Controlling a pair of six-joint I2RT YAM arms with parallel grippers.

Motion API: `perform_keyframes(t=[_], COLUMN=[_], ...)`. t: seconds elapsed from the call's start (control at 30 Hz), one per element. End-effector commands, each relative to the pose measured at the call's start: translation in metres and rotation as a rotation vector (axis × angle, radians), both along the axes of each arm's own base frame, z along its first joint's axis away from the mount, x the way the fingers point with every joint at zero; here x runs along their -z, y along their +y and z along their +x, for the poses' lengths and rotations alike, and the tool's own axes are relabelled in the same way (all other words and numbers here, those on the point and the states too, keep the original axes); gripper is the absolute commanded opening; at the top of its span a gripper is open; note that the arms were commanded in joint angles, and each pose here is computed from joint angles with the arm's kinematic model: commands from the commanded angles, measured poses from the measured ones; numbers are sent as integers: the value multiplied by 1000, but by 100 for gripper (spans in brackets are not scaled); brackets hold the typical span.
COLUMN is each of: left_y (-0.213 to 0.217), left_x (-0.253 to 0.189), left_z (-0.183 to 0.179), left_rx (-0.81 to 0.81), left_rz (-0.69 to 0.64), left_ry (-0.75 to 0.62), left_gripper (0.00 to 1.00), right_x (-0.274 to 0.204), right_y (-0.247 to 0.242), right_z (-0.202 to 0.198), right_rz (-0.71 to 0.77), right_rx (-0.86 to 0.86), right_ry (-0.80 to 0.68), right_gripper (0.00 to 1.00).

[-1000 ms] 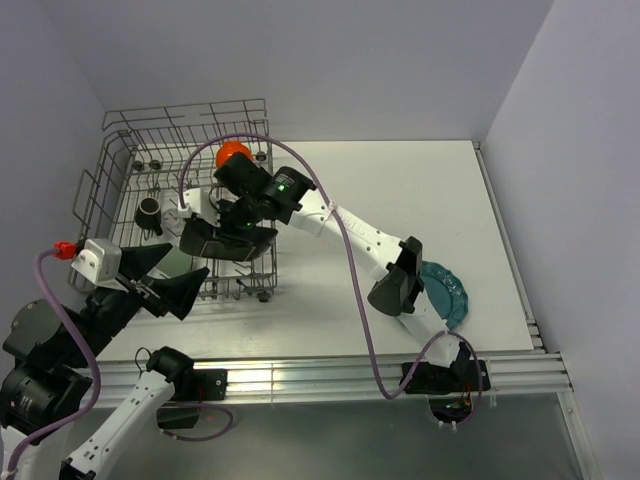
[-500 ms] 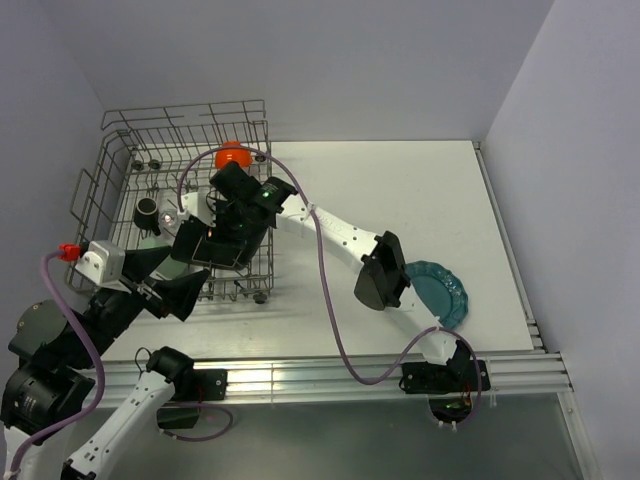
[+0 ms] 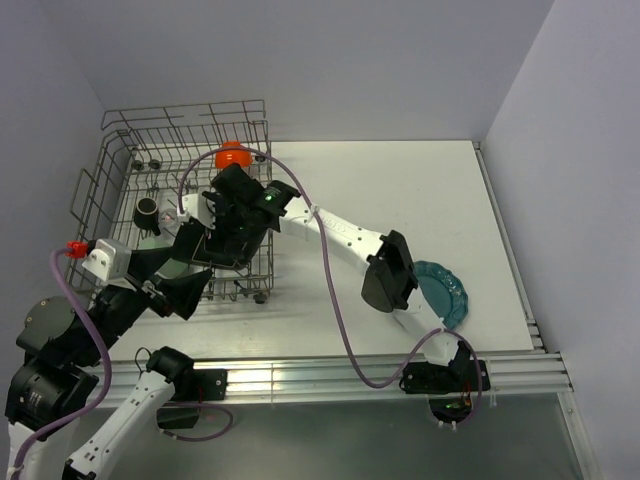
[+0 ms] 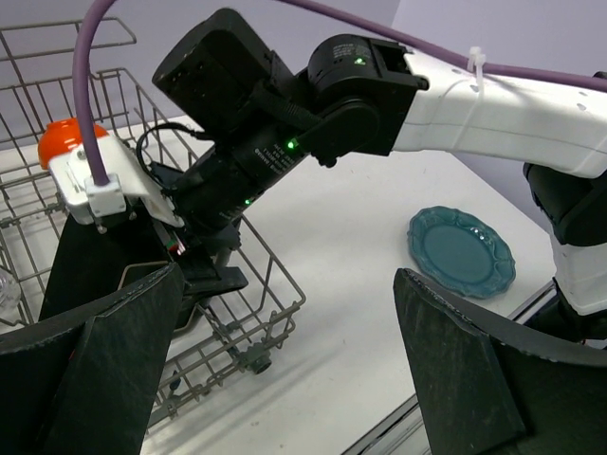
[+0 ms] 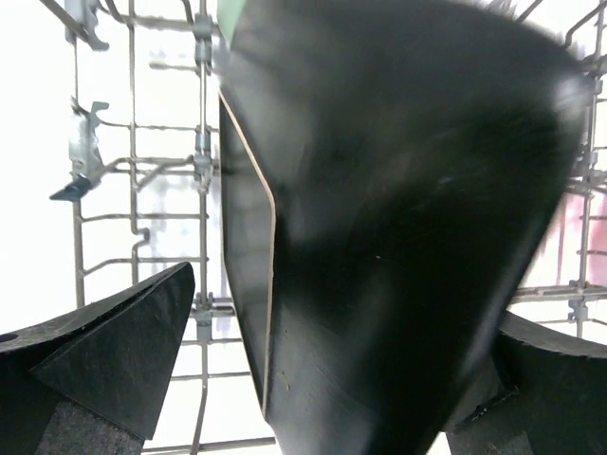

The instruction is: Load the mixed dishes into the dish rack

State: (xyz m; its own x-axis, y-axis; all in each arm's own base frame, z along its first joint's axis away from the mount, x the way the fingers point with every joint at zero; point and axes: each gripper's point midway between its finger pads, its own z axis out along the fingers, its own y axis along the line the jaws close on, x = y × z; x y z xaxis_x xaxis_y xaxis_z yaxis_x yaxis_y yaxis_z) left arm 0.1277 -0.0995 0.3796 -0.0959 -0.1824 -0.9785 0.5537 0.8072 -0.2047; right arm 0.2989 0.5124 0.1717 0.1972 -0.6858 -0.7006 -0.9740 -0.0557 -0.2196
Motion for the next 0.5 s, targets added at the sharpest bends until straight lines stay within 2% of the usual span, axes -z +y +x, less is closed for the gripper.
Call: perform_keyframes(t=[0.0,0.33,0.47], left_y=[-4,-7,-7], left_x=[-7,-6,-4], left_z=[0,0,2], left_rx=[15,30,27], left_rz=[-27,-30,-30], left_ry=[-13,2,13], left_gripper=[99,99,99], right_x=[-76,-108,-132], right_y=[11,-9,-25], right_z=[-7,-2,8], right_rz=[184,225,285], right_rx=[-11,43,102], right_ry=[-54,-83,-106], right_gripper=[100,100,100])
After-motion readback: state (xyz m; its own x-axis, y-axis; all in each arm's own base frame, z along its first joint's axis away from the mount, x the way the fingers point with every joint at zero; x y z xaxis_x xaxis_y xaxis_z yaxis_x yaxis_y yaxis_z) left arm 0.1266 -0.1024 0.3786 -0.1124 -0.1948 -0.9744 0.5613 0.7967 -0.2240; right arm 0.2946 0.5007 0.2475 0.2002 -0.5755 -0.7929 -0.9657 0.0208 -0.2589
